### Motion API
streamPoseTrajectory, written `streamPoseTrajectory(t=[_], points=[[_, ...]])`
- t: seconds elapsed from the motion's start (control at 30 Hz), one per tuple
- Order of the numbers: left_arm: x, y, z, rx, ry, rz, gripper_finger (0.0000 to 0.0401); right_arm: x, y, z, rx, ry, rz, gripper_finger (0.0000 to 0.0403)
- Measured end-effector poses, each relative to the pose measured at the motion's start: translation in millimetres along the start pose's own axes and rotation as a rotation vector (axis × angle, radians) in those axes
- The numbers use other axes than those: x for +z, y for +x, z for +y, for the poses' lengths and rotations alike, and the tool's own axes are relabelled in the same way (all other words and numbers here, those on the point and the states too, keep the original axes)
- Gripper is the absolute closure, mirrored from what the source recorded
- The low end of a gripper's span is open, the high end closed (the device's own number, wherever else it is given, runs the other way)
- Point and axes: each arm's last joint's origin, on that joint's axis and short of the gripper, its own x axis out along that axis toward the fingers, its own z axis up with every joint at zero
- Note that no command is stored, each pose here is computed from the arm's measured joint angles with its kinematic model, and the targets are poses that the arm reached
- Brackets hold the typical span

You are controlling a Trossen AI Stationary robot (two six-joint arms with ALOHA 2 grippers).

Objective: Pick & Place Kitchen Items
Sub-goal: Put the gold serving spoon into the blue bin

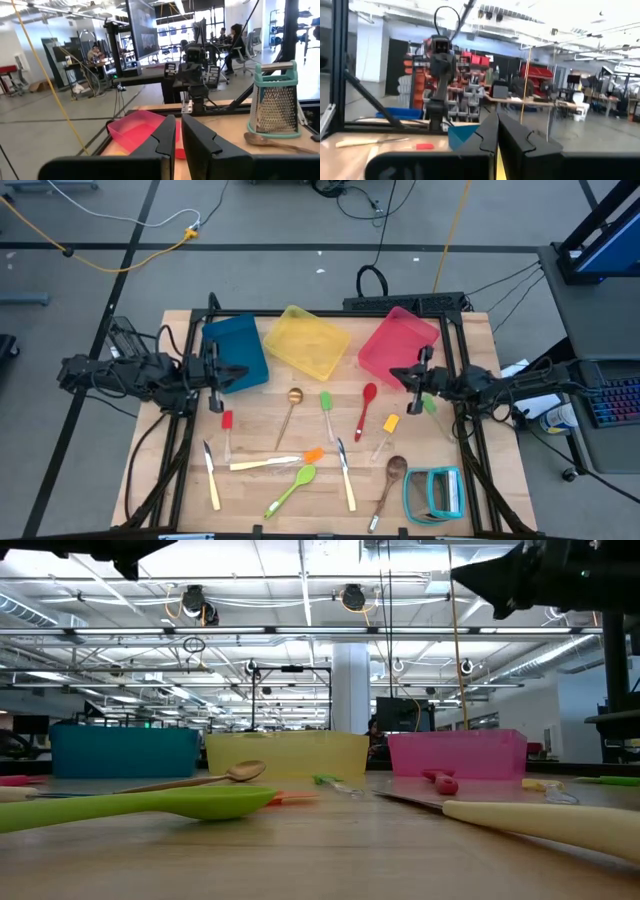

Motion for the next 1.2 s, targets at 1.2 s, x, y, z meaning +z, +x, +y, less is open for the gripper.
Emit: streamPoseTrajectory(t=[1.2], points=[[-20,20,-10,-0.054,-0.115,0.195,0.0285,23,37,12,0.145,-0.027,-0.301,0.0399]])
